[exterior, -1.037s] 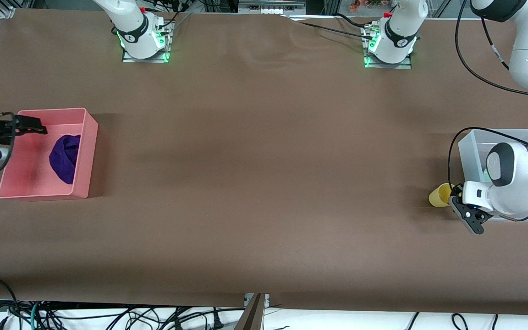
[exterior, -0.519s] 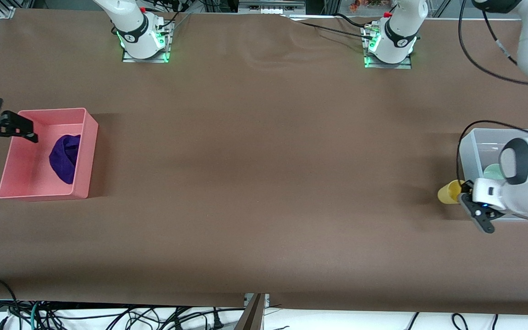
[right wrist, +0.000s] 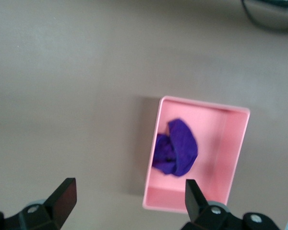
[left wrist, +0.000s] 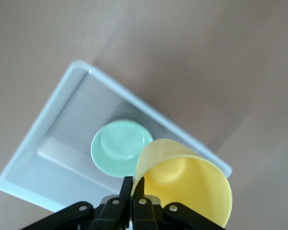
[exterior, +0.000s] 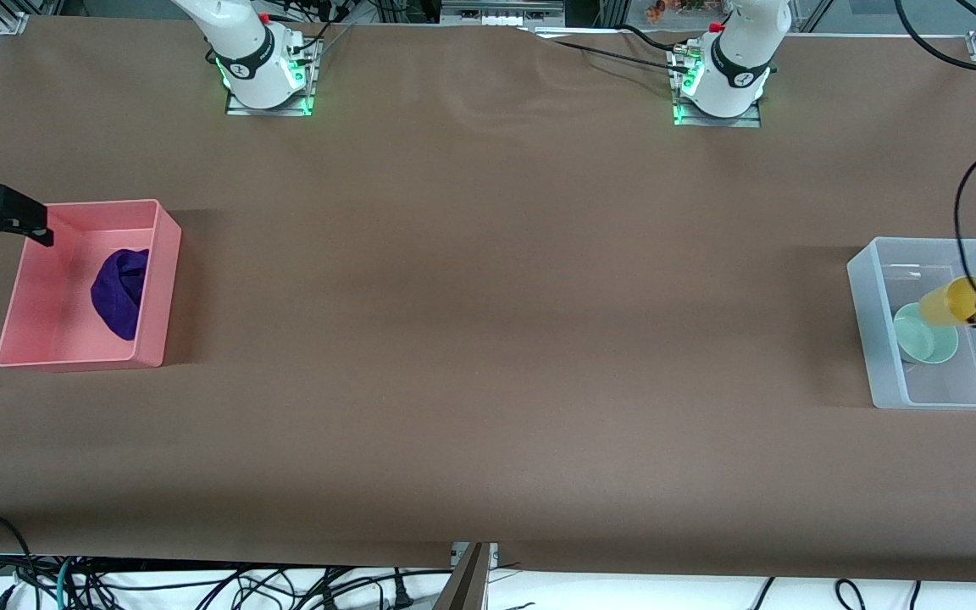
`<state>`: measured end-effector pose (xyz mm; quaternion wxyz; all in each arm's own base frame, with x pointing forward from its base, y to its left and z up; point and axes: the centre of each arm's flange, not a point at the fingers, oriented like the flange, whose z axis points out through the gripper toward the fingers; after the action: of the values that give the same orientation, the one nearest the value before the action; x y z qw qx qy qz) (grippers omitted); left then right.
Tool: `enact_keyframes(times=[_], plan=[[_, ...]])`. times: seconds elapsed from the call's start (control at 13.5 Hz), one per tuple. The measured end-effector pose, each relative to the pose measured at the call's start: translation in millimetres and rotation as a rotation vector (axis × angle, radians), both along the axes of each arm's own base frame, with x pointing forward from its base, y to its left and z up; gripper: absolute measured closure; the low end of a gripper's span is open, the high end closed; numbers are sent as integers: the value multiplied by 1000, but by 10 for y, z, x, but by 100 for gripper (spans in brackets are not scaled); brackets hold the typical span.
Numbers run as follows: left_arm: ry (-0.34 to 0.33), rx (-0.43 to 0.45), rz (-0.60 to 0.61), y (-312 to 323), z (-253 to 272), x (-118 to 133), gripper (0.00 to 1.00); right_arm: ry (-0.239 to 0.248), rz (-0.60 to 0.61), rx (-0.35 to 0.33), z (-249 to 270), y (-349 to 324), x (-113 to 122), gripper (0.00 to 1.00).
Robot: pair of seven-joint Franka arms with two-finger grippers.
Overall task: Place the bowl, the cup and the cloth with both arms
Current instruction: 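Lift the yellow cup with the left gripper and lower it into the green bowl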
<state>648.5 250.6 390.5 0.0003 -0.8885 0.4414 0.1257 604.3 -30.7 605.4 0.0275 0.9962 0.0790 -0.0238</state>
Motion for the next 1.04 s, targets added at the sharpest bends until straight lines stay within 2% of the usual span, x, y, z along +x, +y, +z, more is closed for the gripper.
enact_keyframes(times=[0.15, 0.3, 0.59, 0.67, 1.04], plan=[[-52, -16, -19, 400, -433, -66, 97, 47, -65, -1, -30, 34, -63, 0], [-56, -36, -31, 479, -830, -123, 97, 76, -84, -1, -40, 63, -108, 0], [-77, -47, -58, 347, -1070, -95, 96, 88, -131, 11, -45, 121, -128, 0], [-83, -44, -56, 364, -1064, -94, 92, 88, -131, 11, -45, 119, -128, 0], [-86, -44, -47, 414, -1015, -115, 43, 112, -138, 10, -68, 83, -155, 0]])
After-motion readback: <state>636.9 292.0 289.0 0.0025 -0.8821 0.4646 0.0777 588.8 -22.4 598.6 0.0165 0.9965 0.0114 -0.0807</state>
